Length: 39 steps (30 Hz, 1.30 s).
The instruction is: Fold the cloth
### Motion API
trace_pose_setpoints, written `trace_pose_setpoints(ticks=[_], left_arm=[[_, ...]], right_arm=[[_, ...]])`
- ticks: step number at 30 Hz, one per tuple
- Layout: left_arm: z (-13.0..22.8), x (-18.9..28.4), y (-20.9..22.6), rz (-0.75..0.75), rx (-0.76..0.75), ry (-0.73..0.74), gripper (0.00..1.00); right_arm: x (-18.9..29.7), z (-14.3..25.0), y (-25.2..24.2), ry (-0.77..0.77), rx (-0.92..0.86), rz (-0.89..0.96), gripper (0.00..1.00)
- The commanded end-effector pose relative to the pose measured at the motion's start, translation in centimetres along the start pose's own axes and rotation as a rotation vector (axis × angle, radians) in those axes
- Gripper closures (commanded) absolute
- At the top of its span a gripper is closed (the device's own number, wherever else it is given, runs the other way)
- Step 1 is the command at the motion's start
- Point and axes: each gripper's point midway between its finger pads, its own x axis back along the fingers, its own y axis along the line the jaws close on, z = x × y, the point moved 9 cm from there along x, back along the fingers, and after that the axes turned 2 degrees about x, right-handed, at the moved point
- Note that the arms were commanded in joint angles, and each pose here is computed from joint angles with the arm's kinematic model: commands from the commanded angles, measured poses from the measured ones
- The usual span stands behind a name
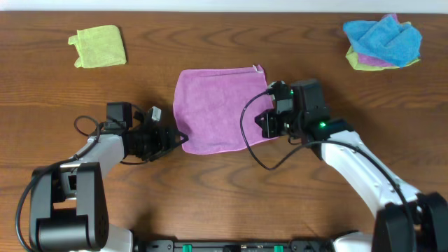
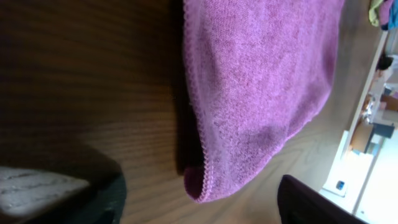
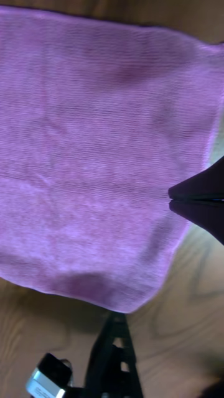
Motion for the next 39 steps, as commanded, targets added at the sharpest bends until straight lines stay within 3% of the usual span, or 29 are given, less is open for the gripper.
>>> trace_pose_setpoints(ticks=[1, 11, 29, 39], left_arm=[[-0.1, -0.1, 0.5, -0.066, -0.02, -0.014, 0.32], [-0.5, -1.5, -1.2, -0.038, -0.117, -0.036, 0.35], [0.3, -2.9, -2.3, -0.041, -0.144, 0.002, 0.31], [0.8, -3.5, -2.8, -0.039, -0.16, 0.024, 0.29]], right_arm=[[-1.4, -0.2, -0.2, 0.01, -0.037, -0.014, 0.99], [-3.1, -2.4, -0.8, 0.032, -0.038, 0.021, 0.98], [-2.5, 0.1, -3.2, 0.174, -0.04, 0.264, 0.98], [-4.7, 1.6, -4.8, 0.258, -0.043, 0.292, 0.98]])
